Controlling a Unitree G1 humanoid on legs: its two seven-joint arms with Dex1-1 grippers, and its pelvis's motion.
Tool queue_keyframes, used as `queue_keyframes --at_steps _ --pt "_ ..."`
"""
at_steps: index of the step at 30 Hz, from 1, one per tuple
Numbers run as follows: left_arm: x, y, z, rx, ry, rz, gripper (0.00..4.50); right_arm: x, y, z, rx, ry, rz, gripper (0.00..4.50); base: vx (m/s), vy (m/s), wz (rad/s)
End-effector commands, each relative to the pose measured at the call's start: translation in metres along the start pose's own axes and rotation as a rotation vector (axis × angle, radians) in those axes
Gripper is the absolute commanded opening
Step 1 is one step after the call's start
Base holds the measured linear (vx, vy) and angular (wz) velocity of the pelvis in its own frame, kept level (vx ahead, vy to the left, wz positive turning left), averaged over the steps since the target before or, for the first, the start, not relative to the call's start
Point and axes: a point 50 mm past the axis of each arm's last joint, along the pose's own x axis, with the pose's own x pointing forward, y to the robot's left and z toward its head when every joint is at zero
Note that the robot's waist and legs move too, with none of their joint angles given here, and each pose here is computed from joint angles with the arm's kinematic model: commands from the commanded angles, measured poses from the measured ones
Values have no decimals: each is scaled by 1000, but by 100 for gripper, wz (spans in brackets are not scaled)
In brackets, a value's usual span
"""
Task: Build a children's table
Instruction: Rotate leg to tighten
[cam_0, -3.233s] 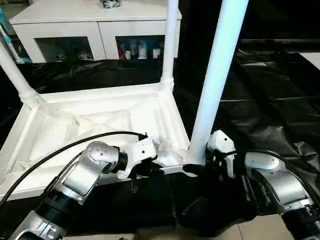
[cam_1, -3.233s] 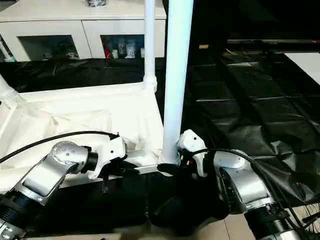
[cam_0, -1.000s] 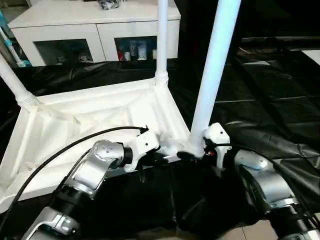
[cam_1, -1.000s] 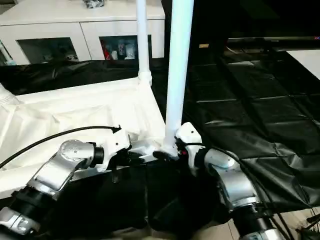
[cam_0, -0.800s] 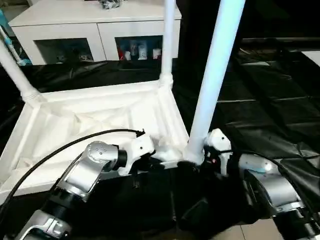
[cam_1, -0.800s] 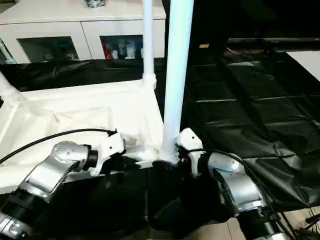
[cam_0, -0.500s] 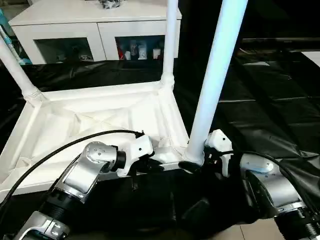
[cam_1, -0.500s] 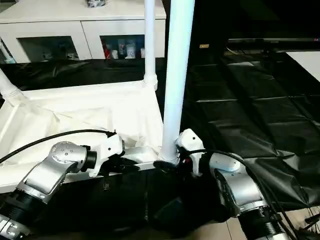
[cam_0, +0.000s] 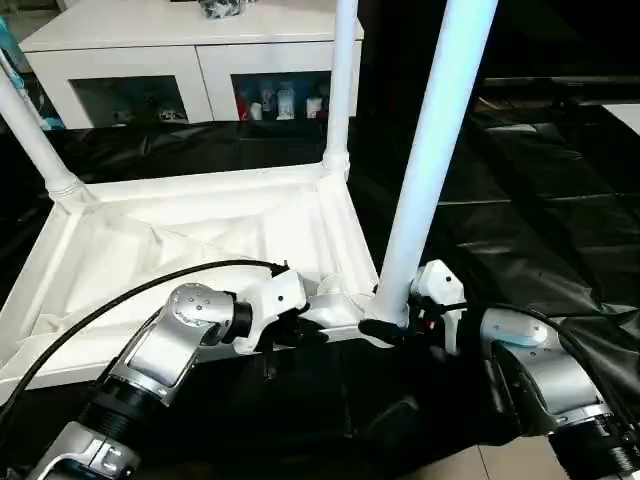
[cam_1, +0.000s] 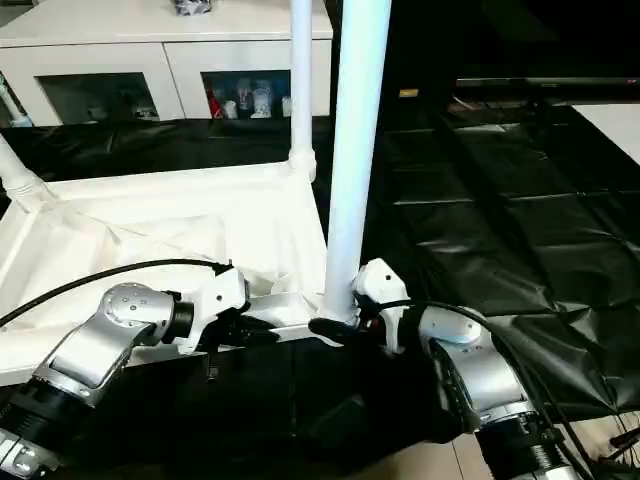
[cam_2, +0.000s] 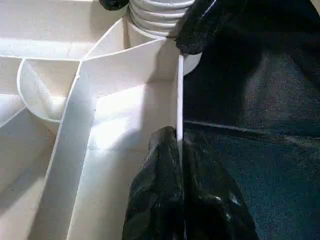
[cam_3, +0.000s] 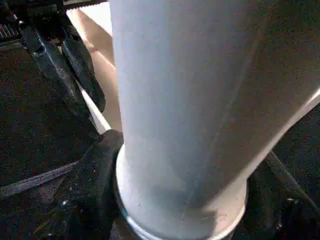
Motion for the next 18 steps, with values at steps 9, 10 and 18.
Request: queue_keyframes --at_steps 9,10,18 --pt "23 9 -4 -92 30 116 0 27 -13 -3 145 -45 -329 270 0 0 0" --pt "26 11 -3 -105 31 142 0 31 -14 -3 170 -43 -370 270 0 0 0" --pt "59 26 5 -258 56 376 0 73 -11 -6 398 19 -676 269 0 0 0"
